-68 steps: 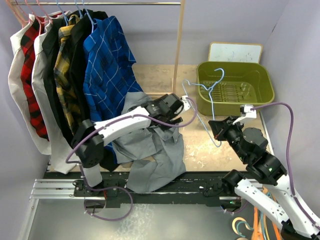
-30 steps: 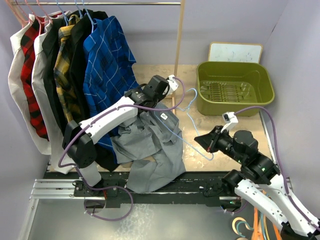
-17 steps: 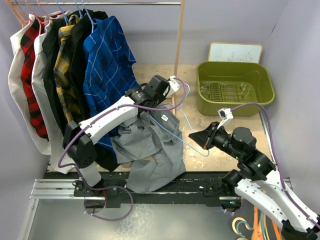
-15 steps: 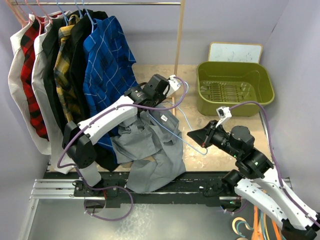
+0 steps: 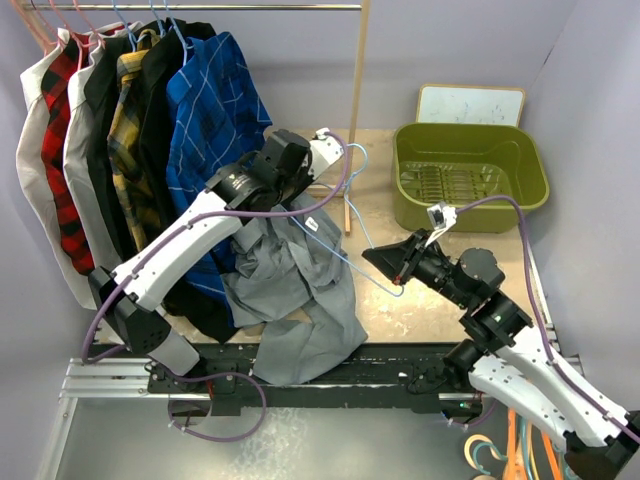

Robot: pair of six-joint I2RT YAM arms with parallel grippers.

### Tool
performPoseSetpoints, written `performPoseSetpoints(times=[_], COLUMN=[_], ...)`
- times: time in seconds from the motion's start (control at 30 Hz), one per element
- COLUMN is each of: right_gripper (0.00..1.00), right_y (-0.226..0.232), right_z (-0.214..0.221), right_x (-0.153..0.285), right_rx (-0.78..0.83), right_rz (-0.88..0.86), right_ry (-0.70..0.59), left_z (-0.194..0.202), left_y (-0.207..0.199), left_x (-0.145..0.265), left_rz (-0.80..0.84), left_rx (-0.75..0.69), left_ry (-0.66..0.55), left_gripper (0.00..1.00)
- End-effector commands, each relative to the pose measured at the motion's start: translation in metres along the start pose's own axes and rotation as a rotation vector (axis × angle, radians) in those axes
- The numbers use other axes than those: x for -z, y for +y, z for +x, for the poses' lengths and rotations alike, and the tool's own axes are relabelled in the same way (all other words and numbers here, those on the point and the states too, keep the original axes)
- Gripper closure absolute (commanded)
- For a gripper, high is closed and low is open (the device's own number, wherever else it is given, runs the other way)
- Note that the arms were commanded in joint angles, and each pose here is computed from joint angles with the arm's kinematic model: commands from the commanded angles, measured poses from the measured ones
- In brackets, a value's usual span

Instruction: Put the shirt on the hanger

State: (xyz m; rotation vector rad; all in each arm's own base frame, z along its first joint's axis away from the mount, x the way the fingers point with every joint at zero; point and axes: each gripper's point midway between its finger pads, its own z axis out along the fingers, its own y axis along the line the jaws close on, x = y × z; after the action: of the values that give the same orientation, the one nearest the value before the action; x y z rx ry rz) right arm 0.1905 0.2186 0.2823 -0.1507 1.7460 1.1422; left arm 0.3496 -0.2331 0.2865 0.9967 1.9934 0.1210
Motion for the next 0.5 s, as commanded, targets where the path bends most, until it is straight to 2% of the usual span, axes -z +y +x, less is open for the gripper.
performPoseSetpoints(times=[0.0, 0.2, 0.33, 0.47], right_gripper=[1.0, 1.0, 1.0, 1.0], right_y=[0.002, 0.009, 0.018, 0.008], right_z=[-0.011, -0.009, 0.011, 0.029], right_x=[-0.016, -0.022, -0.025, -0.02], right_rx=[-0.038, -0.035, -0.027, -0.06], right_rz=[-0.025, -0.007, 0.001, 0.052], right_ry=[-0.076, -0.079, -0.022, -0.005], left_z=[-0.045, -0.064, -0.065, -0.063], left_y=[-0.008, 0.013, 0.024, 0.024], left_x=[0.041, 0.052, 0.045, 0.045], left_rz=[0.098, 0.035, -0.029, -0.024], left_rx=[0.063, 0.097, 0.087, 0.091], left_ry=[-0.184, -0.24, -0.239, -0.242], left_gripper=[1.0, 1.0, 1.0, 1.0])
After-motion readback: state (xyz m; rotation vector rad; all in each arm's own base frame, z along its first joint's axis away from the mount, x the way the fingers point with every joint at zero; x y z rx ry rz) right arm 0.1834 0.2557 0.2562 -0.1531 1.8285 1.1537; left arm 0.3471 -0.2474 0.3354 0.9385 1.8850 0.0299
